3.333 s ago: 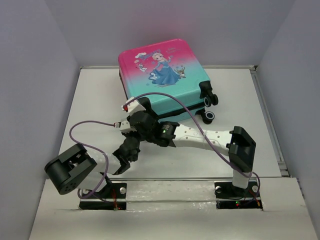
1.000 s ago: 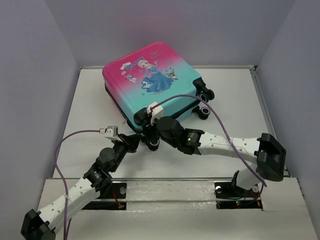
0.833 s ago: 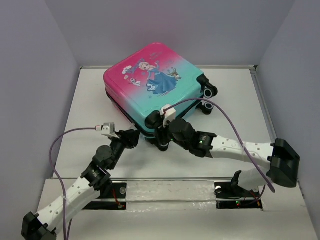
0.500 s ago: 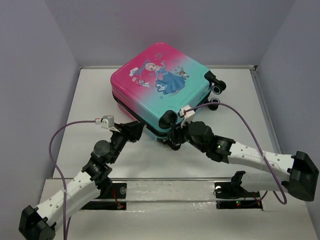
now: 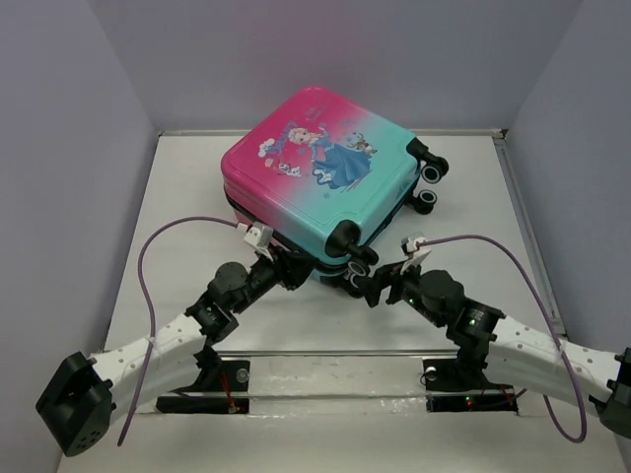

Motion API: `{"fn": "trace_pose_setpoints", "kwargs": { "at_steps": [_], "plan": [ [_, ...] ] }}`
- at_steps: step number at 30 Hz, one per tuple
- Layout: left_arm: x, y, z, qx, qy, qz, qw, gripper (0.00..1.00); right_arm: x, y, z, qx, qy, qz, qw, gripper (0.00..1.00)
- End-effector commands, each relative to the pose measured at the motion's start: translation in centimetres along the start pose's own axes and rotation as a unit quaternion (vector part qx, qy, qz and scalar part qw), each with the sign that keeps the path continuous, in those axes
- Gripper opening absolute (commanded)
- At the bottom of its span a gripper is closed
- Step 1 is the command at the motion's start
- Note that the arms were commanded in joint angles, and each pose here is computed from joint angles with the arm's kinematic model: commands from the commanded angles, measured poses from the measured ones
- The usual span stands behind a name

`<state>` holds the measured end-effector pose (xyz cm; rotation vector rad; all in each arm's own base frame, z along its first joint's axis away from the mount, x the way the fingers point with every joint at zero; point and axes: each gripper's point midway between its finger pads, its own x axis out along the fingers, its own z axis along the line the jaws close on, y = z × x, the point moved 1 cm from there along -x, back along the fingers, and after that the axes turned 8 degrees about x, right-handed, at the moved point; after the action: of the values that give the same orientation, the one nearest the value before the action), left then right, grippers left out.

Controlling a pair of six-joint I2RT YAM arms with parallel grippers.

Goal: Pack the luggage

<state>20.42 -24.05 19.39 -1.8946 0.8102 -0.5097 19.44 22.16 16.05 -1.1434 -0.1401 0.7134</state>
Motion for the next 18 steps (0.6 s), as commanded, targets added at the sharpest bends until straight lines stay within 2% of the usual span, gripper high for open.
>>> {"fn": "trace_pose_setpoints", "kwargs": {
  "at_steps": [1, 2, 5, 6, 7, 8, 9, 11, 13, 14, 15, 16, 18],
  "plan": [
    [1.1, -2.9, -4.6, 0.019, 0.094, -0.032, 0.995, 0.42, -1.1, -0.7, 1.2, 0.01, -0.047, -0.019, 0.999, 1.0],
    [1.2, -2.7, -4.9, 0.022, 0.098, -0.028, 0.995, 0.42, -1.2, -0.9, 1.3, 0.01, -0.049, -0.024, 0.998, 1.0],
    [1.9, -1.8, -6.0, 0.03, 0.114, -0.008, 0.993, 0.43, -0.4, -0.8, 0.3, 0.008, -0.015, -0.026, 1.0, 0.85],
    [2.4, -1.4, -6.4, 0.036, 0.121, 0.002, 0.992, 0.43, 0.4, -0.1, 0.1, 0.008, -0.008, -0.018, 1.0, 0.72],
    [2.6, -1.2, -6.7, 0.035, 0.126, 0.008, 0.991, 0.43, 0.8, 0.7, -0.2, 0.003, 0.0, -0.005, 1.0, 0.64],
    [2.9, -1.1, -6.9, 0.036, 0.13, 0.012, 0.991, 0.44, 1.2, 0.6, -0.2, 0.015, -0.007, -0.025, 1.0, 0.56],
    [3.0, -0.9, -7.5, 0.038, 0.144, 0.02, 0.989, 0.45, 1.5, 1.0, -0.3, 0.021, -0.009, -0.032, 0.999, 0.43],
    [3.8, -0.9, -8.1, 0.043, 0.151, 0.026, 0.987, 0.45, 1.9, 1.1, -0.7, 0.036, -0.014, -0.065, 0.997, 0.33],
    [4.5, -0.9, -8.8, 0.048, 0.158, 0.032, 0.986, 0.46, 1.9, 0.2, -0.5, 0.045, -0.025, -0.095, 0.994, 0.31],
    [4.8, -0.5, -8.8, 0.048, 0.157, 0.038, 0.986, 0.46, 1.8, 0.5, -0.6, 0.042, -0.032, -0.098, 0.994, 0.41],
    [4.9, -0.8, -9.0, 0.047, 0.159, 0.036, 0.985, 0.46, 1.8, 0.4, -0.7, 0.041, -0.032, -0.105, 0.993, 0.42],
    [5.2, -0.7, -8.8, 0.047, 0.152, 0.037, 0.987, 0.46, 1.8, 0.4, -0.7, 0.04, -0.034, -0.111, 0.992, 0.47],
    [5.7, -1.0, -8.9, 0.048, 0.147, 0.033, 0.987, 0.46, 2.1, 0.3, -0.9, 0.033, -0.043, -0.114, 0.992, 0.5]
  ]
}}
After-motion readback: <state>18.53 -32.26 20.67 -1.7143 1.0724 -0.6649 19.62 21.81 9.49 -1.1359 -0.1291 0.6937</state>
